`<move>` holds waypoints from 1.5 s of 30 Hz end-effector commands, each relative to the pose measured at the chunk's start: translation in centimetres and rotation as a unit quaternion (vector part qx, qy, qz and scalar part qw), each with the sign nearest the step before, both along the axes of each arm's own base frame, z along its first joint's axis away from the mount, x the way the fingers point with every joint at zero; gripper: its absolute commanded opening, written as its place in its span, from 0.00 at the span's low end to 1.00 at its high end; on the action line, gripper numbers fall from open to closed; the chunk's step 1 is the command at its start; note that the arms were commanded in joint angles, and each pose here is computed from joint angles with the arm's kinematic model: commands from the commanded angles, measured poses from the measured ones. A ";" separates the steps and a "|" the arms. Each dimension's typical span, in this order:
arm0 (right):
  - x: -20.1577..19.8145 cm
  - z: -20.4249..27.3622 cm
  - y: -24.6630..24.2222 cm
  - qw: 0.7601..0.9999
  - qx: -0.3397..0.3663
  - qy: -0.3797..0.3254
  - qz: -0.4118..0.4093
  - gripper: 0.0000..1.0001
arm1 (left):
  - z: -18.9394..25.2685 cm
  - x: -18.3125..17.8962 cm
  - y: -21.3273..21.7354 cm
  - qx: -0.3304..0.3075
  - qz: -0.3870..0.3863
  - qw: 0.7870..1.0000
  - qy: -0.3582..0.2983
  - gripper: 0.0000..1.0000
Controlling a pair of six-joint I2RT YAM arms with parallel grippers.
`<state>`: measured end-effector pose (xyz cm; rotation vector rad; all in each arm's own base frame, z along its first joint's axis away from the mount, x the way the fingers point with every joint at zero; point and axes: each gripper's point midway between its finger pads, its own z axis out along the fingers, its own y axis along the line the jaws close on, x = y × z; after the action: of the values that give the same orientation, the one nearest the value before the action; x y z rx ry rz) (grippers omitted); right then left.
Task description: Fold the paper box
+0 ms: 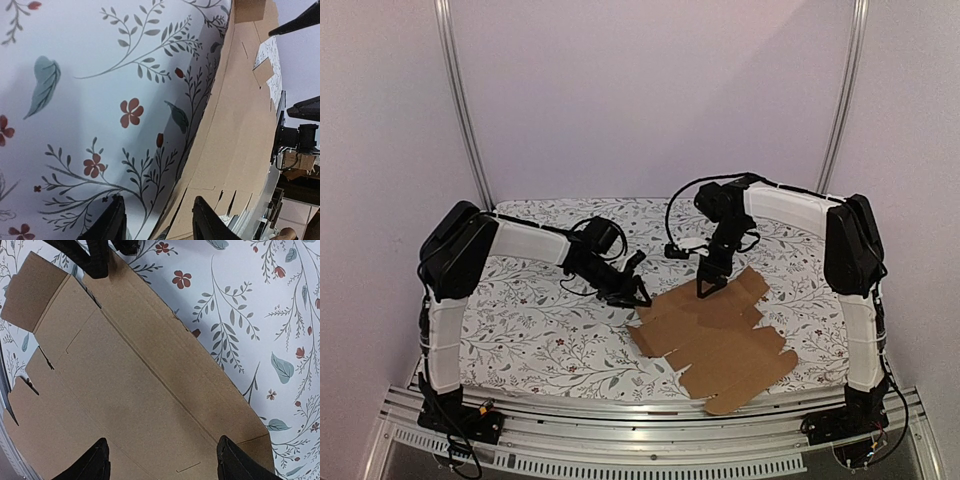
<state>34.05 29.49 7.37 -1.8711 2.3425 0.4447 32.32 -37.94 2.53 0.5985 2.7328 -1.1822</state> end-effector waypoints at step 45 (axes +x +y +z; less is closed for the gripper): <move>-1.5 12.4 2.1 0.972 0.016 -0.157 0.175 0.72 | 12.3 -4.2 0.6 0.053 -0.181 0.945 -0.268 0.00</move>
<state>32.98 31.64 17.92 -2.1368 1.8631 0.2464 28.59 -37.17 14.36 1.2229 2.3087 -0.7710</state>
